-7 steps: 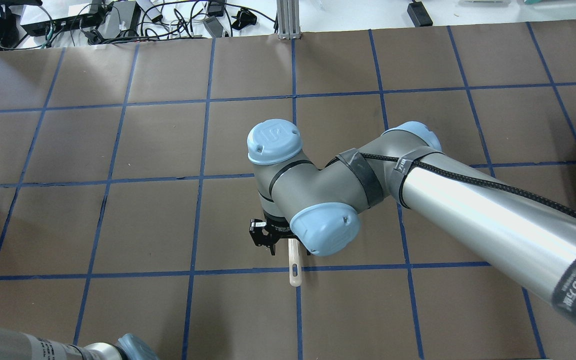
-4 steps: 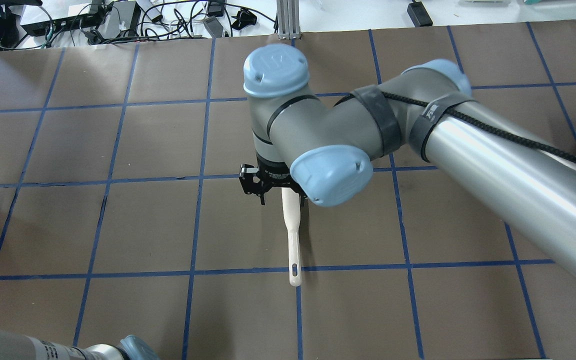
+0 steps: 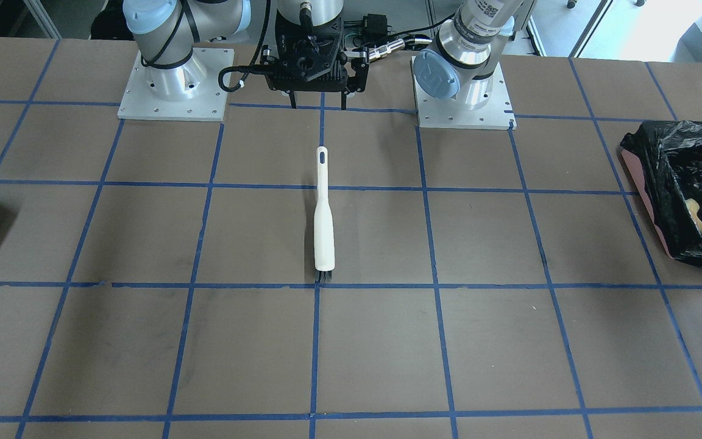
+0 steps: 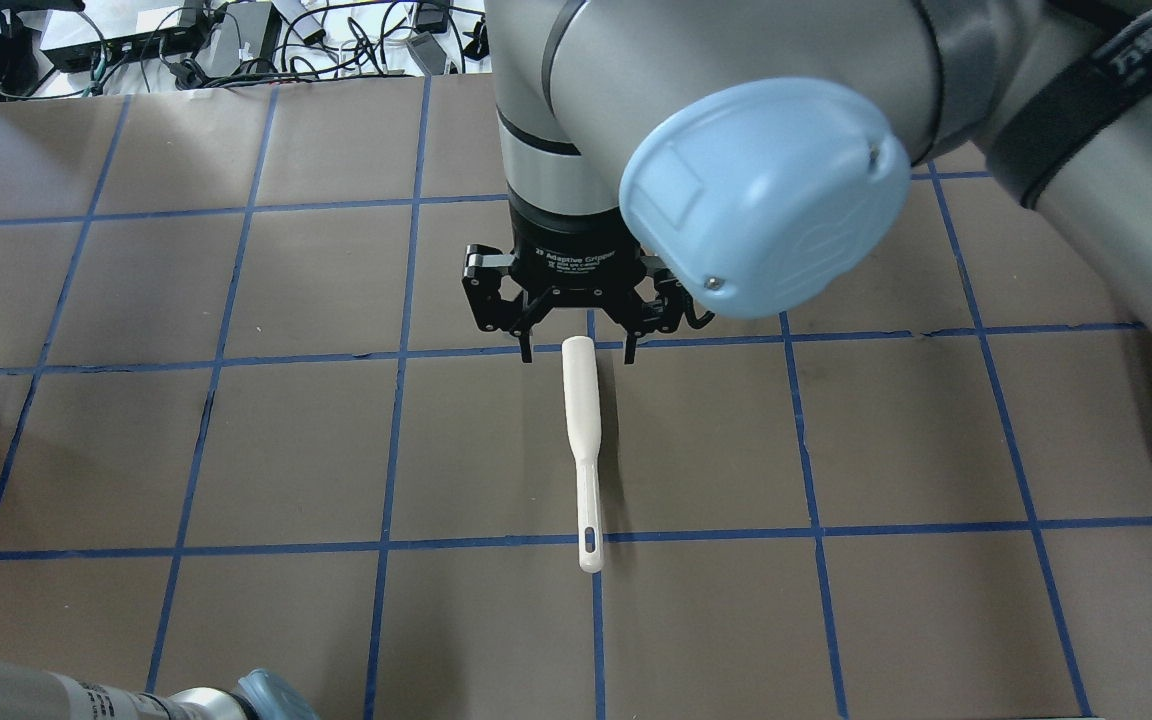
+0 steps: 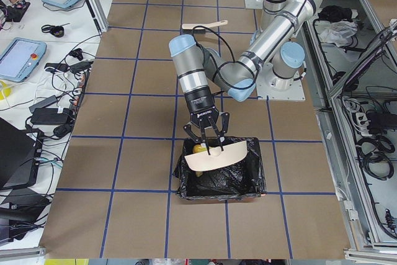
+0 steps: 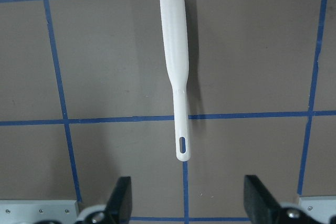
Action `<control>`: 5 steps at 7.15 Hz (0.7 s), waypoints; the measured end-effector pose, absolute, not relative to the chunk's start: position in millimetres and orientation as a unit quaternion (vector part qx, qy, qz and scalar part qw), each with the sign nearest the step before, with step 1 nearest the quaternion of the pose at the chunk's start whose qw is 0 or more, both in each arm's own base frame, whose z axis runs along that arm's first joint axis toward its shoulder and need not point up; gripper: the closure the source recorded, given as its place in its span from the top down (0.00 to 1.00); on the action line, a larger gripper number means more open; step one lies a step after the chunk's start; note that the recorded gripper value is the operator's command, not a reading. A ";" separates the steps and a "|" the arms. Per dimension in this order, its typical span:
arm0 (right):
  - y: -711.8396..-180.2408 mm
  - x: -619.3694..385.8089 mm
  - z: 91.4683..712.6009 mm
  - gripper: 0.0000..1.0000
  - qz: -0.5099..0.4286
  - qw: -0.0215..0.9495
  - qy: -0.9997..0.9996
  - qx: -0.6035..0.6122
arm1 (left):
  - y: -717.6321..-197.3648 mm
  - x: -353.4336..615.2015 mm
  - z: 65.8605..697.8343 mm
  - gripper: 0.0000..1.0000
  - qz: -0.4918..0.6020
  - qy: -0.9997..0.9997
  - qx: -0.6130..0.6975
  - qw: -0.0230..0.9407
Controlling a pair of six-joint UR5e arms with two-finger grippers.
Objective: Sweep and dump trash in nearest bin
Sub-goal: 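Lower the brush onto the table and open the right gripper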
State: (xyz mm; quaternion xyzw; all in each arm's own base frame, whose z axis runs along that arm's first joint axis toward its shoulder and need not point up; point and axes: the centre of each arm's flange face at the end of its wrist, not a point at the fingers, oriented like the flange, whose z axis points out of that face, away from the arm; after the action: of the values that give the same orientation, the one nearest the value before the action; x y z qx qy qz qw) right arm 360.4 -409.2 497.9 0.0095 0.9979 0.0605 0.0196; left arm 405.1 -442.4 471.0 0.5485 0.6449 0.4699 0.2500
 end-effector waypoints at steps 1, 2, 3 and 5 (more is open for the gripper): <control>-421.1 338.1 498.9 0.75 0.069 0.013 0.998 -0.009 | -432.0 415.5 471.4 0.00 0.473 0.650 0.542 0.244; -440.4 292.5 498.8 0.74 0.090 0.003 0.996 -0.017 | -420.9 424.8 468.4 0.00 0.475 0.656 0.537 0.236; -455.9 238.3 500.0 0.74 0.116 -0.002 0.993 -0.024 | -414.7 429.1 463.1 0.00 0.477 0.653 0.544 0.225; -470.2 166.0 508.4 1.00 0.126 0.004 0.992 -0.027 | -417.2 434.2 452.9 0.00 0.481 0.631 0.573 0.202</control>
State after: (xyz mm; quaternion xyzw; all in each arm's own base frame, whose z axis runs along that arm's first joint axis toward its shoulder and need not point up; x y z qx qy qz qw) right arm 166.0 -470.2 508.4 -0.0267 0.9917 0.1258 0.0036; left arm 434.2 -417.2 452.9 0.5733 0.6315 0.4812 0.2025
